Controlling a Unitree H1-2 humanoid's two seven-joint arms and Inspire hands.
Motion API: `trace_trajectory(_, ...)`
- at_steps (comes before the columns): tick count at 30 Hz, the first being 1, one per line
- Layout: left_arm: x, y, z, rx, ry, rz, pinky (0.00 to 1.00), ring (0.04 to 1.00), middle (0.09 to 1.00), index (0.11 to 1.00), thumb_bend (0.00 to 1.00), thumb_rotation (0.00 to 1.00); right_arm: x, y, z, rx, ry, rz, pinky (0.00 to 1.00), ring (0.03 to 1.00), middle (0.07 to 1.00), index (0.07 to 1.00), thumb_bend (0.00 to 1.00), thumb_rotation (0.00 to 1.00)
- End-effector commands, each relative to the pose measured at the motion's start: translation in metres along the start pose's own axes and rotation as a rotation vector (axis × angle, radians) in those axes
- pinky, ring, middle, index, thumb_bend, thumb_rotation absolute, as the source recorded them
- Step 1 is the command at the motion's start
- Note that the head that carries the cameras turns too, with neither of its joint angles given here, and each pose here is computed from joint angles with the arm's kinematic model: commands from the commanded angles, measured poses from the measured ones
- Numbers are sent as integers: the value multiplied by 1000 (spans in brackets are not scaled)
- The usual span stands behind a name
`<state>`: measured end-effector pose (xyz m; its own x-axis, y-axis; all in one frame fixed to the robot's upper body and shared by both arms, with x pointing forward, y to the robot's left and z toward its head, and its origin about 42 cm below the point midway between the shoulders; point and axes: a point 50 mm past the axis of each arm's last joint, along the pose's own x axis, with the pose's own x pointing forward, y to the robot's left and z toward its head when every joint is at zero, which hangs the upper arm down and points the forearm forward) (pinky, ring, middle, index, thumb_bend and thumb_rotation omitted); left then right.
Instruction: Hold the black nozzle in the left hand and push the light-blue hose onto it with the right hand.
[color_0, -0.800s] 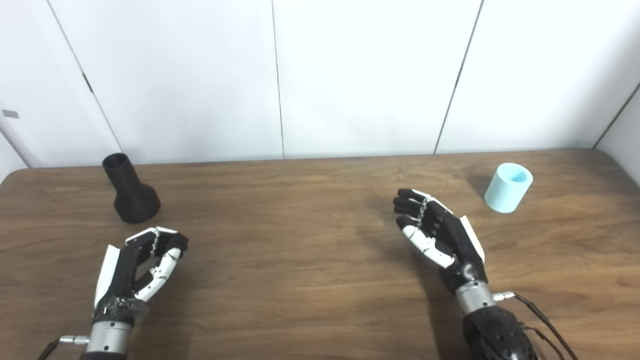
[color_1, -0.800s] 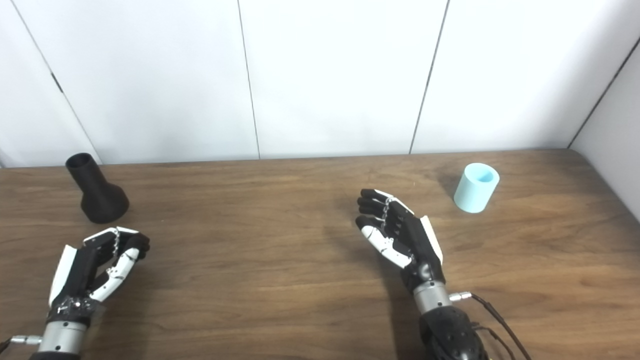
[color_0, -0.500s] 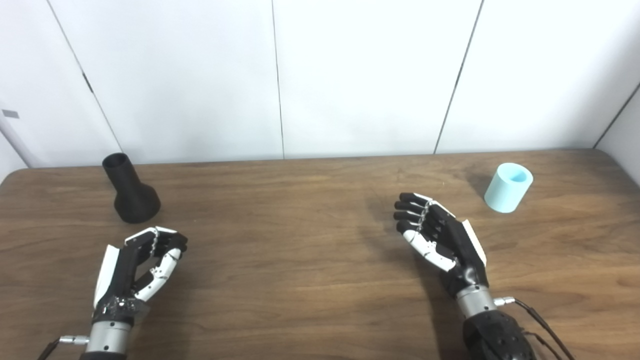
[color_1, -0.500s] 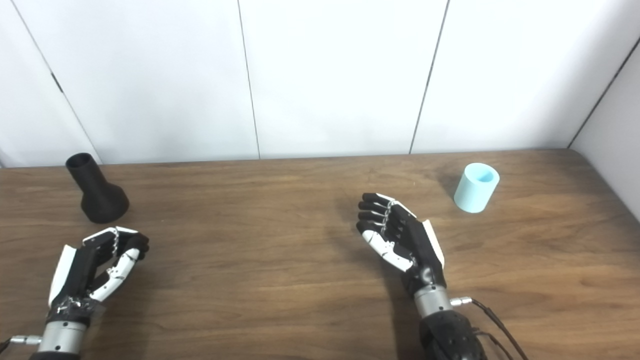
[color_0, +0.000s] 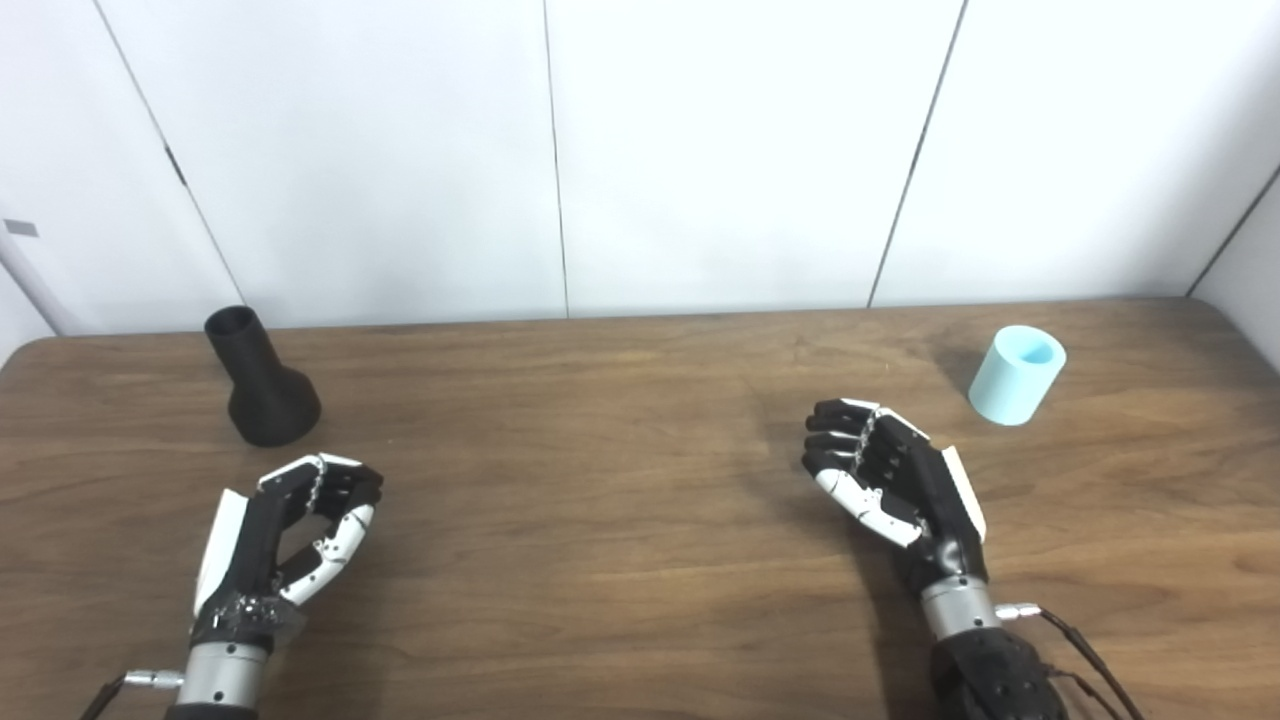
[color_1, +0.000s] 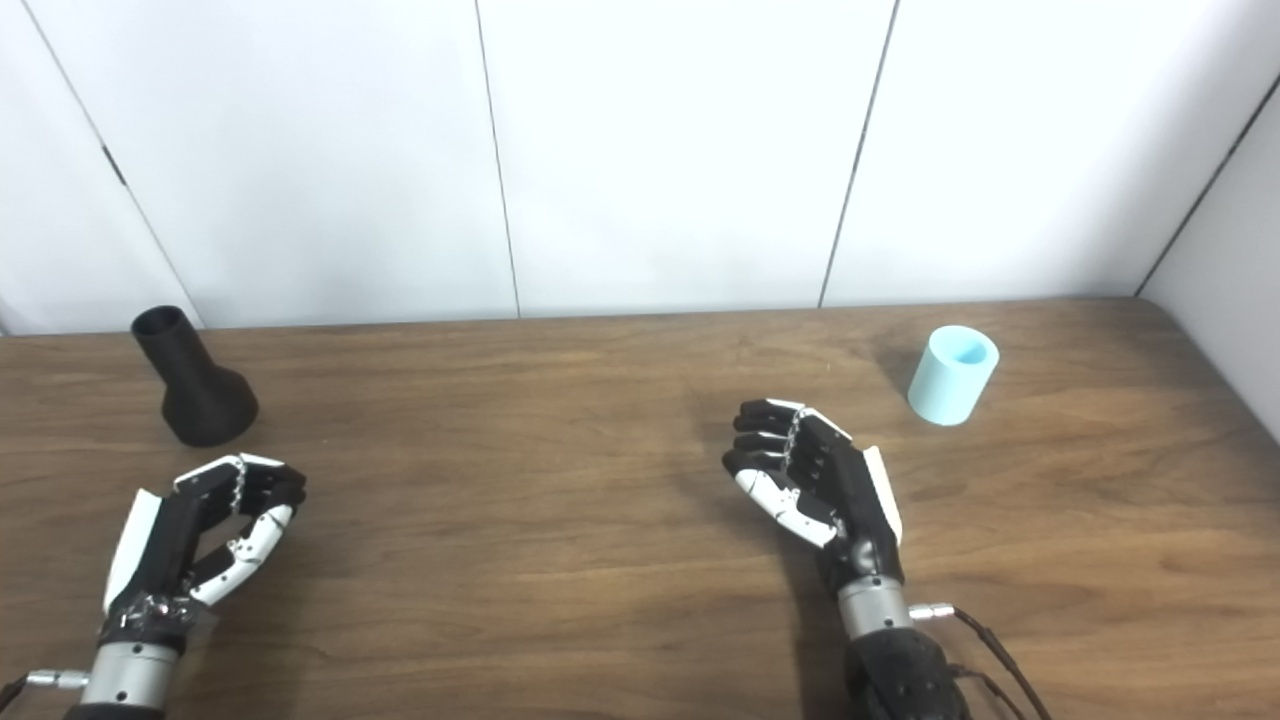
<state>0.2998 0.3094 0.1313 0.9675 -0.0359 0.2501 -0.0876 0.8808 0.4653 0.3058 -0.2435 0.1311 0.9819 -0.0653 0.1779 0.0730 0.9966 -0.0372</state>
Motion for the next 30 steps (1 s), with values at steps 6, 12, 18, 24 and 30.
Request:
trace_trajectory(6,-7,0,-8,44,78,168,402,479,529,496,490,79,7,0,17,-2,-105,-32,533,602,627,610,341,212)
trace_trajectory(12,-7,10,-4,82,149,299,446,536,598,600,658,160,7,-5,16,-16,-128,-47,513,587,612,595,316,220)
trace_trajectory(18,-3,20,13,105,183,374,531,643,714,775,793,277,7,-11,14,-21,-152,-55,490,561,586,571,316,213)
trace_trajectory(24,1,35,12,127,240,369,601,704,755,806,885,336,9,-11,16,-19,-138,-35,497,565,584,564,318,223)
trace_trajectory(30,8,46,2,192,272,340,667,765,785,829,929,353,10,-14,15,-10,-132,-26,494,568,589,566,310,188)
